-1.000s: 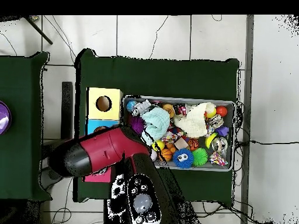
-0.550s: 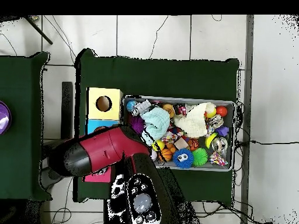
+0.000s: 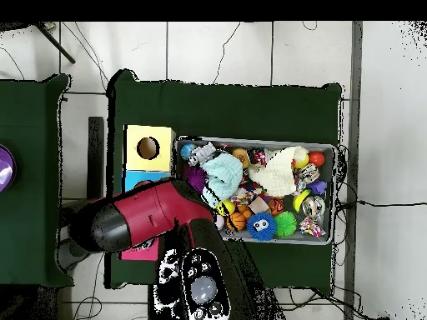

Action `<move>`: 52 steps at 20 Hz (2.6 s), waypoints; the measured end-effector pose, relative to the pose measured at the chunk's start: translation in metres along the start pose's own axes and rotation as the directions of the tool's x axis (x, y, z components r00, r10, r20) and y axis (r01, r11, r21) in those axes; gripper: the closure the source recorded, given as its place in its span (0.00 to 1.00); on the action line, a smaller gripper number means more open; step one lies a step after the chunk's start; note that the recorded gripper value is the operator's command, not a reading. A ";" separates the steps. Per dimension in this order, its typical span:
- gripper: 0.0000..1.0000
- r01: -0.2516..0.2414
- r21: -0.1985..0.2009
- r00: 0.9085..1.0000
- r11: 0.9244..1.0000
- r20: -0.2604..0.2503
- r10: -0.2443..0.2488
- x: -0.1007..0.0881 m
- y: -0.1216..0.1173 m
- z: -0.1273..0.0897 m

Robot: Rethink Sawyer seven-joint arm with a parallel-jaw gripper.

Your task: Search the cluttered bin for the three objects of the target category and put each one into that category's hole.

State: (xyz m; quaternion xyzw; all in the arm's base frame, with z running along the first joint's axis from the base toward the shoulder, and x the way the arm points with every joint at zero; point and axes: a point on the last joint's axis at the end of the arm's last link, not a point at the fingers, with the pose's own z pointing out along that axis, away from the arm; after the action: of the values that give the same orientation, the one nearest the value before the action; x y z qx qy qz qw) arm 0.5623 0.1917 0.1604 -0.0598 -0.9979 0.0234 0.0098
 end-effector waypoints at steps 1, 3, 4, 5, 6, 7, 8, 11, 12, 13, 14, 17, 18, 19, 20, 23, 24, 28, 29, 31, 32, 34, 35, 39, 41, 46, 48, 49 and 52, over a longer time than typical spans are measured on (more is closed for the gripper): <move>0.00 0.000 0.000 1.000 1.000 0.000 0.000 0.000 0.000 0.000; 0.00 0.000 0.000 1.000 1.000 -0.001 0.000 0.000 0.000 0.000; 0.00 0.000 0.000 1.000 1.000 -0.001 0.000 0.001 0.000 0.000; 0.00 0.000 0.000 1.000 1.000 -0.002 0.000 0.001 0.000 0.000; 0.00 0.001 0.001 1.000 1.000 -0.003 -0.001 0.002 0.000 0.001; 0.00 0.001 0.002 1.000 1.000 -0.005 -0.001 0.003 0.000 0.001; 0.00 0.003 0.003 1.000 1.000 -0.010 -0.003 0.005 -0.001 0.002; 0.00 0.008 0.008 1.000 1.000 -0.025 -0.008 0.014 -0.002 0.005; 0.00 0.010 0.010 1.000 1.000 -0.029 -0.010 0.017 -0.003 0.006; 0.00 0.013 0.010 0.999 1.000 -0.034 -0.013 0.022 -0.004 0.008; 0.00 0.015 0.011 0.999 1.000 -0.036 -0.015 0.025 -0.005 0.009; 0.00 0.025 0.006 0.999 1.000 -0.035 -0.025 0.038 -0.008 0.015; 0.00 0.028 0.004 0.999 1.000 -0.032 -0.027 0.041 -0.008 0.016; 0.00 0.034 0.002 0.999 0.999 -0.028 -0.034 0.046 -0.009 0.018; 0.00 0.040 0.000 0.999 0.999 -0.023 -0.040 0.049 -0.010 0.019; 0.00 0.060 -0.007 0.998 0.998 -0.007 -0.060 0.061 -0.011 0.025; 0.00 0.067 -0.009 0.998 0.998 0.000 -0.067 0.064 -0.011 0.027; 0.00 0.088 -0.020 0.995 0.996 0.038 -0.087 0.067 -0.010 0.027; 0.00 0.094 -0.025 0.995 0.995 0.047 -0.093 0.068 -0.008 0.028; 0.00 0.099 -0.030 0.994 0.995 0.056 -0.097 0.070 -0.006 0.027; 0.00 0.101 -0.031 0.993 0.994 0.060 -0.099 0.071 -0.005 0.027; 0.00 0.103 -0.033 0.993 0.994 0.063 -0.101 0.071 -0.004 0.027; 0.00 0.104 -0.033 0.993 0.994 0.064 -0.102 0.072 -0.004 0.027; 0.00 0.104 -0.033 0.993 0.994 0.063 -0.102 0.072 -0.004 0.027; 0.00 0.104 -0.033 0.993 0.994 0.062 -0.102 0.072 -0.004 0.027; 0.00 0.103 -0.033 0.993 0.994 0.062 -0.101 0.073 -0.005 0.027; 0.00 0.103 -0.034 0.993 0.994 0.061 -0.101 0.073 -0.005 0.027; 0.00 0.103 -0.035 0.993 0.994 0.060 -0.100 0.073 -0.005 0.026; 0.00 0.104 -0.037 0.993 0.994 0.059 -0.101 0.074 -0.005 0.026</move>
State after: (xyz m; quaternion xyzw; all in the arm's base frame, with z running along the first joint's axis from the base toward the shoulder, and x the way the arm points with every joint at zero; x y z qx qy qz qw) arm 0.4880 0.1940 0.1357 -0.0079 -0.9998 0.0045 -0.0188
